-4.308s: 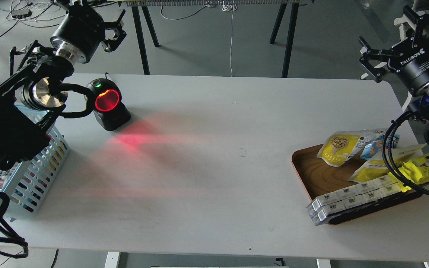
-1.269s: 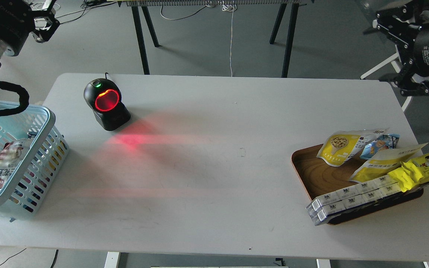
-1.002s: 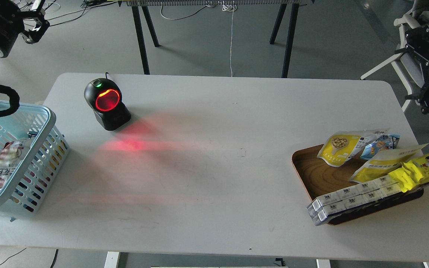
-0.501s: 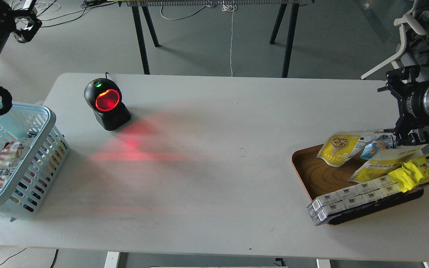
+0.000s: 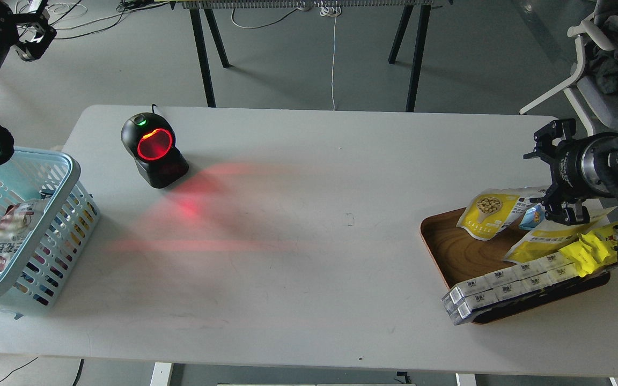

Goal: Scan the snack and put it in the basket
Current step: 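Reach the right gripper down to the yellow snack packet on the tray, then grasp the yellow snack packet with the right gripper and lift it, then carry the packet toward the scanner and lower it onto the table, then open the right gripper, release the packet, and withdraw the right arm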

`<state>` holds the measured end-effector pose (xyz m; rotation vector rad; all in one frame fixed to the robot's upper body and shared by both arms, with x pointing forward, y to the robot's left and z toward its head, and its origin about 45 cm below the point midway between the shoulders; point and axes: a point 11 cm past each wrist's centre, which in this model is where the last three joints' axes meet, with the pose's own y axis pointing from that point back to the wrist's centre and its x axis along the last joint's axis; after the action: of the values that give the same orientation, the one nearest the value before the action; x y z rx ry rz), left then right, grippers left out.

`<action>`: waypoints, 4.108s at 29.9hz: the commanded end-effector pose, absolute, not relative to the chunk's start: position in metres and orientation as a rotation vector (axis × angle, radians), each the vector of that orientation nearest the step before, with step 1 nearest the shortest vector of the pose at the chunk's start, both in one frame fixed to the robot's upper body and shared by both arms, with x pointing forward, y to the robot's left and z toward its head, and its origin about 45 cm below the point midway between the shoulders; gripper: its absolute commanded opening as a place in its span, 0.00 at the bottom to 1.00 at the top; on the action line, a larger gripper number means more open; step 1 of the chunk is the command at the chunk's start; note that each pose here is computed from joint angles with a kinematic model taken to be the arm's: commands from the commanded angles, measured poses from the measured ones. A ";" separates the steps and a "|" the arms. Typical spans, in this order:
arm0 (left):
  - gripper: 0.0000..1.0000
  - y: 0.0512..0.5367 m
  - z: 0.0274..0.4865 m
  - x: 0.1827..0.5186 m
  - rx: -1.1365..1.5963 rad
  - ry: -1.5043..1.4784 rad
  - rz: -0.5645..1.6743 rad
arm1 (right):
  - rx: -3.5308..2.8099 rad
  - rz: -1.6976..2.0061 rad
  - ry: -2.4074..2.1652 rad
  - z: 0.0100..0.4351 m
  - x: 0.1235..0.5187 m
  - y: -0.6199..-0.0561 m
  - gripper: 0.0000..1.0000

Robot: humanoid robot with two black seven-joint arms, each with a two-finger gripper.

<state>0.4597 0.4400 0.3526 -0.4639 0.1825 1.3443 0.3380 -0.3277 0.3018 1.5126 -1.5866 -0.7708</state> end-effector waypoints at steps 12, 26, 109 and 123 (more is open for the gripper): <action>1.00 0.440 0.352 0.460 -0.464 0.183 1.343 | 1.469 -0.817 -1.591 0.279 0.336 -0.333 0.26; 1.00 0.441 0.347 0.458 -0.456 0.191 1.350 | 1.470 -0.853 -1.592 0.270 0.336 -0.330 0.00; 1.00 0.442 0.338 0.458 -0.440 0.208 1.371 | 1.970 -0.914 -1.103 0.248 0.350 -0.058 0.10; 1.00 0.444 0.339 0.458 -0.438 0.204 1.374 | 2.002 -0.866 -1.125 0.261 0.358 -0.058 1.00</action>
<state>0.4580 0.4435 0.3386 -0.4387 0.2047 1.3733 0.3565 -0.0584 0.2584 1.9928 -1.1214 -0.8791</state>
